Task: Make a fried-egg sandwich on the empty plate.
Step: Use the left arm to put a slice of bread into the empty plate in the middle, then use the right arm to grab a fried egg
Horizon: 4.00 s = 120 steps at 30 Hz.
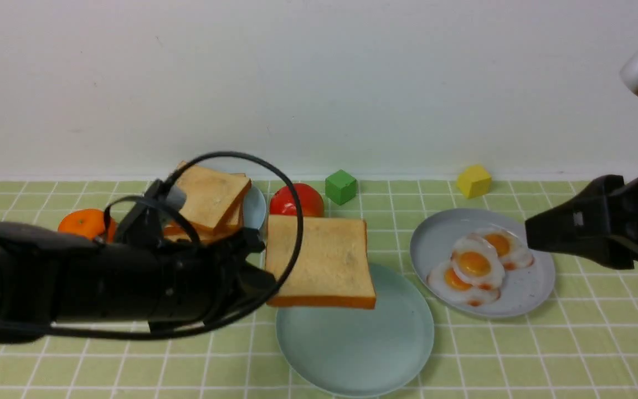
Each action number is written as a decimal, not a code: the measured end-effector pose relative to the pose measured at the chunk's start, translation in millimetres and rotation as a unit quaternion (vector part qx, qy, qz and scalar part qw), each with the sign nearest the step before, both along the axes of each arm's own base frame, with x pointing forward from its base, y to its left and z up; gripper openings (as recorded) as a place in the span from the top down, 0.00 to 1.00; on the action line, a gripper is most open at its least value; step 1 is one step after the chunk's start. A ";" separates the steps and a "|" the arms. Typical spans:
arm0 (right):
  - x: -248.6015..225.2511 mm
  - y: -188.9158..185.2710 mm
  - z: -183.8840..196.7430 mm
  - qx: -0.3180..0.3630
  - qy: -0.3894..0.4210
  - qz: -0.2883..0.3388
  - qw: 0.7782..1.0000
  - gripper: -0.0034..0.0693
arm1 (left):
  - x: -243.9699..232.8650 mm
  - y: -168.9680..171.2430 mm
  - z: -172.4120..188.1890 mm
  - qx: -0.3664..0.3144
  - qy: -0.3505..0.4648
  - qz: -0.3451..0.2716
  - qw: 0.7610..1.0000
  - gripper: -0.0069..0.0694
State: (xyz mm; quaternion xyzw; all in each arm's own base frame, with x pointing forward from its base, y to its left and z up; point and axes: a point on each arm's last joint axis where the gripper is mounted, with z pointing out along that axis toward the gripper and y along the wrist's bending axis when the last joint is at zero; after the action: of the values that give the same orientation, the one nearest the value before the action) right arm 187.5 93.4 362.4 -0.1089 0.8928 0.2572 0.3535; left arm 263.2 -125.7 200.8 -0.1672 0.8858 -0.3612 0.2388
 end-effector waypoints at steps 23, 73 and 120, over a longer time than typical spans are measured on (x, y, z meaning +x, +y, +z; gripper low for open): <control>2.7 -5.5 -1.8 -0.017 0.003 -0.033 0.999 0.62 | 4.1 -40.3 -53.6 0.040 0.052 -0.044 0.997 0.45; 221.4 -65.4 -181.0 -0.002 0.305 -0.154 0.940 0.45 | -14.0 -81.8 137.1 0.206 -0.168 -0.358 0.895 0.93; 232.7 -66.5 -213.4 0.052 0.353 -0.220 0.908 0.79 | -16.8 -80.8 135.1 0.208 -0.151 -0.367 0.894 0.92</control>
State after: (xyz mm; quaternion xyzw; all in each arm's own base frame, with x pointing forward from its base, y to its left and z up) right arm 420.2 27.0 149.0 0.2064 0.9460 0.2409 0.0675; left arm 246.4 -206.5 335.8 0.2802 0.8922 -0.2514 0.2494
